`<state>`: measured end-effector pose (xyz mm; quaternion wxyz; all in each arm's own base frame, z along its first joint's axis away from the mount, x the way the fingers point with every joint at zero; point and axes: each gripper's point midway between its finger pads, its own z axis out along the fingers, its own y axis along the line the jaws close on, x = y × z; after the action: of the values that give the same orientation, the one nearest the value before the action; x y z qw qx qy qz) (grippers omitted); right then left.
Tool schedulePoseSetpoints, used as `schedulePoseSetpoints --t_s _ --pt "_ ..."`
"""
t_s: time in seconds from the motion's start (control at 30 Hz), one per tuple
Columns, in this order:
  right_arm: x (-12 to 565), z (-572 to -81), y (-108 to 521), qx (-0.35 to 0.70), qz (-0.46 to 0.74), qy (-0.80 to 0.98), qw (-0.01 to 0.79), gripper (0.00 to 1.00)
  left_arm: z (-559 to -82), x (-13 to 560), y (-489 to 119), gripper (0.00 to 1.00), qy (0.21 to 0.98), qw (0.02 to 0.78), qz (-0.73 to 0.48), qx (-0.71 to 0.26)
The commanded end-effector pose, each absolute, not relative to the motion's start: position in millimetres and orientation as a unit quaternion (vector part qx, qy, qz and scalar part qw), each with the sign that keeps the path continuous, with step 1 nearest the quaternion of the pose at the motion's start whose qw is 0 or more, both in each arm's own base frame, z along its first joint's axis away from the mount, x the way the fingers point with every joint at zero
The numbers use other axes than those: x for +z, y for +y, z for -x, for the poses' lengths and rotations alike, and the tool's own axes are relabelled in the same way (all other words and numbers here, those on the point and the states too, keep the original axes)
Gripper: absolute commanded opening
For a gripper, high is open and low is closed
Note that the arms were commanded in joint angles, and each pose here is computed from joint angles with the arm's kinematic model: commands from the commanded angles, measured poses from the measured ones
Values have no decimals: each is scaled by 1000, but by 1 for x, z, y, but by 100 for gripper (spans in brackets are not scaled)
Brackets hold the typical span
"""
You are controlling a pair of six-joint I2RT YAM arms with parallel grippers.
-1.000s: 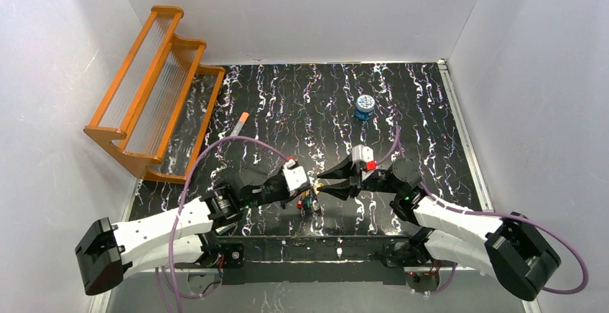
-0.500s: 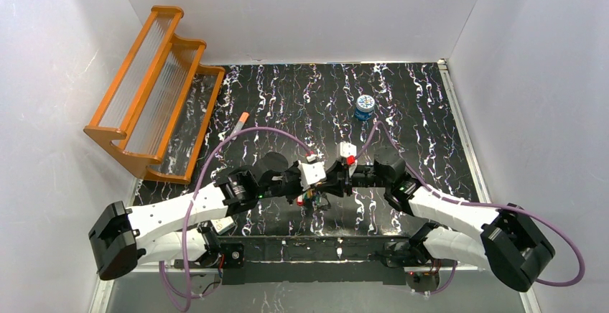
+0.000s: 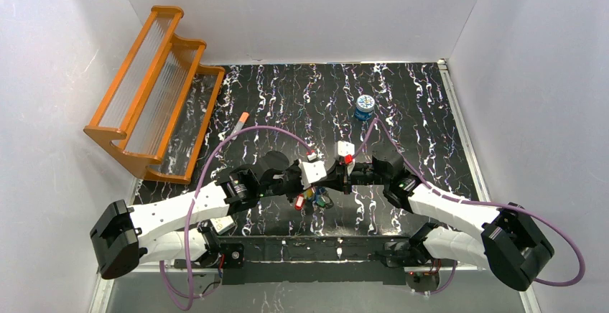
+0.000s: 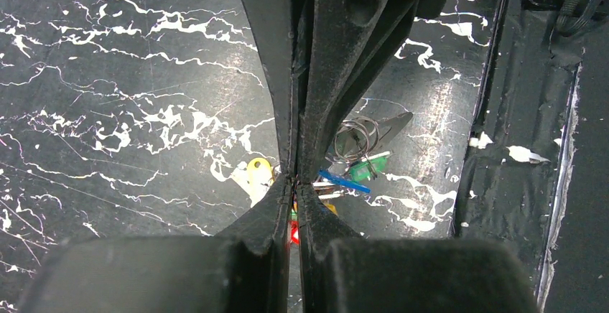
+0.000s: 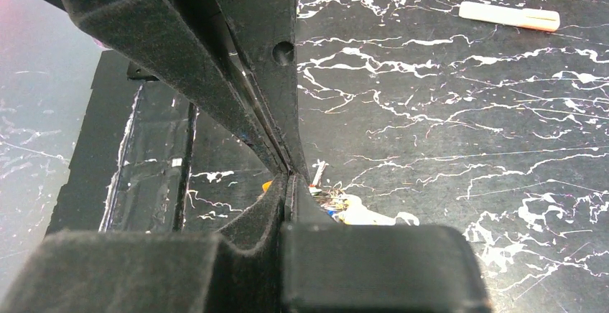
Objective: Put the keys on the keyring
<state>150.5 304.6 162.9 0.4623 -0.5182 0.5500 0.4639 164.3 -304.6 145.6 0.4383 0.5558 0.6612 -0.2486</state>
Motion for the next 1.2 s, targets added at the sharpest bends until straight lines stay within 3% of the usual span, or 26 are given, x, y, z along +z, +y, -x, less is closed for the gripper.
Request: schedulePoseSetpoints --t_s 0.0,0.2,0.43,0.6,1.17 --pt "158 -156 304 444 525 565 457 1 -158 139 -301 0 662 420 -569 -246" --pt "165 -159 302 439 518 560 475 1 -156 137 -298 1 659 423 -571 -248" --pt "171 -157 302 452 500 553 490 1 -161 145 -297 21 653 452 -556 -245" --pt "179 -155 303 468 483 542 504 1 -161 148 -290 25 654 472 -537 -248" --pt "216 -141 304 529 443 475 545 1 -158 188 -284 29 603 582 -449 -311"
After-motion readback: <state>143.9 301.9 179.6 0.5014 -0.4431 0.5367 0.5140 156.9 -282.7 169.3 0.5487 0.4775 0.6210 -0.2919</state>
